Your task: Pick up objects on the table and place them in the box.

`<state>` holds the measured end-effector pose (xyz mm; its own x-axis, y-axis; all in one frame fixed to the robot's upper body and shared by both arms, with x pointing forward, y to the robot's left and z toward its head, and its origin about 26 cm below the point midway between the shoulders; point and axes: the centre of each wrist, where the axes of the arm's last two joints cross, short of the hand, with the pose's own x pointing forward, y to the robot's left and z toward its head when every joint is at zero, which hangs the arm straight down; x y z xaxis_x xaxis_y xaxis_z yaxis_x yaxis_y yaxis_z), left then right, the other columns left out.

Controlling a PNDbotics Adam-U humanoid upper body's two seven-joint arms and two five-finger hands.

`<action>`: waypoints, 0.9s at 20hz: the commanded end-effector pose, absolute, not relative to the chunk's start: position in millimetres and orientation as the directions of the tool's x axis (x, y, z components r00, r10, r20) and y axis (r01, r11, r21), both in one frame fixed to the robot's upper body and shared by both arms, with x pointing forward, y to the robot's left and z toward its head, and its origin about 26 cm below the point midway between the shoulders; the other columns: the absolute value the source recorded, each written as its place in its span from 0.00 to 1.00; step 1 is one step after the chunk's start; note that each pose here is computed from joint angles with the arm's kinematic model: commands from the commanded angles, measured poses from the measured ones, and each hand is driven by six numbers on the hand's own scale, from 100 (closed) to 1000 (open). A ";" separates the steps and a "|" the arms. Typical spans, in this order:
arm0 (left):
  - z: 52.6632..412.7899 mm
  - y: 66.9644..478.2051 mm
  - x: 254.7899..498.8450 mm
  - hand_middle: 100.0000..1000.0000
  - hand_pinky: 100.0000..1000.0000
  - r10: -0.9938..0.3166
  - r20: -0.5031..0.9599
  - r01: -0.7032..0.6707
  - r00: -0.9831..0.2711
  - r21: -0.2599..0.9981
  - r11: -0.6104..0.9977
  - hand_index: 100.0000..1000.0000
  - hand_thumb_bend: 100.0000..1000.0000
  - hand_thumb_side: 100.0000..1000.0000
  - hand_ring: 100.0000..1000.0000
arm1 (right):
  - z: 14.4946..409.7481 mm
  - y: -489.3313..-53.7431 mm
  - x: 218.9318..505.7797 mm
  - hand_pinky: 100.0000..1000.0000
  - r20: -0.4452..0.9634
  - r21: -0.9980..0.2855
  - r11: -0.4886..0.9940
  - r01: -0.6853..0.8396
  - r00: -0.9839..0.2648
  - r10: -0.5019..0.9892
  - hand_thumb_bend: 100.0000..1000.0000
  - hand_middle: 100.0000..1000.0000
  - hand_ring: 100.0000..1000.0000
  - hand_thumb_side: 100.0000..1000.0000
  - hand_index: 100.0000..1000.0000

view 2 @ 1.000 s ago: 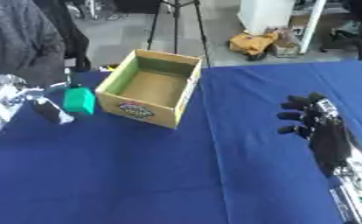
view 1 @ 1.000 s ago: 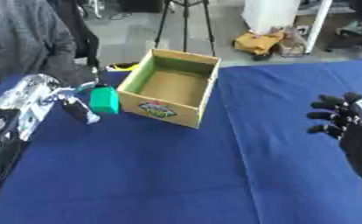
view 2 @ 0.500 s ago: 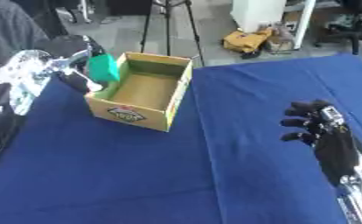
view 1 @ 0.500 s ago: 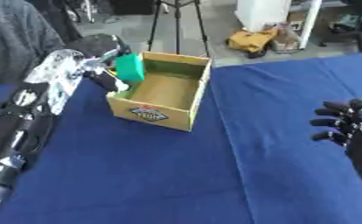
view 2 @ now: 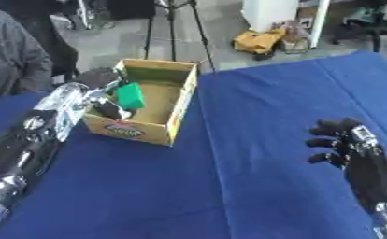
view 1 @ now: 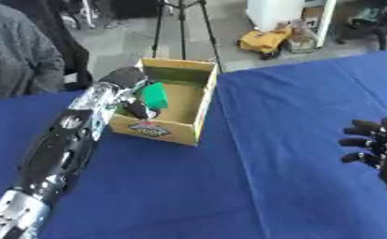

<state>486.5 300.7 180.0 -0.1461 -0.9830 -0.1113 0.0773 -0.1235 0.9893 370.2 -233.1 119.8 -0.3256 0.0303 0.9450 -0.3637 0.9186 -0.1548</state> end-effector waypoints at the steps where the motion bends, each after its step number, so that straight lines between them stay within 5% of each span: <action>1: 165.4 307.9 487.0 0.53 0.55 -0.985 -0.112 0.169 -0.135 0.976 -0.134 0.65 0.25 0.36 0.52 | 130.0 -236.6 372.1 0.52 0.933 -0.191 0.915 -0.356 -0.356 0.056 0.00 0.69 0.69 1.00 0.82; 3: 163.7 308.6 486.6 0.56 0.56 -0.985 -0.101 0.204 -0.144 0.971 -0.129 0.69 0.59 0.49 0.54 | 129.4 -236.8 371.9 0.52 0.933 -0.190 0.915 -0.356 -0.355 0.056 0.00 0.69 0.69 1.00 0.82; 4: 164.2 308.9 486.3 0.62 0.58 -0.984 -0.095 0.212 -0.148 0.969 -0.126 0.74 0.88 0.59 0.58 | 129.2 -236.9 371.9 0.52 0.934 -0.190 0.915 -0.356 -0.354 0.056 0.00 0.69 0.69 1.00 0.82; 6: 166.0 309.4 485.6 0.66 0.60 -0.984 -0.087 0.216 -0.153 0.969 -0.119 0.77 1.00 0.64 0.61 | 129.0 -236.9 371.8 0.52 0.934 -0.189 0.915 -0.355 -0.354 0.055 0.00 0.69 0.69 1.00 0.82; 18: 202.0 309.0 480.5 0.80 0.70 -0.987 -0.043 0.003 -0.155 0.999 -0.044 0.86 1.00 0.96 0.75 | 125.7 -238.4 370.8 0.51 0.937 -0.177 0.921 -0.348 -0.346 0.050 0.00 0.69 0.69 1.00 0.82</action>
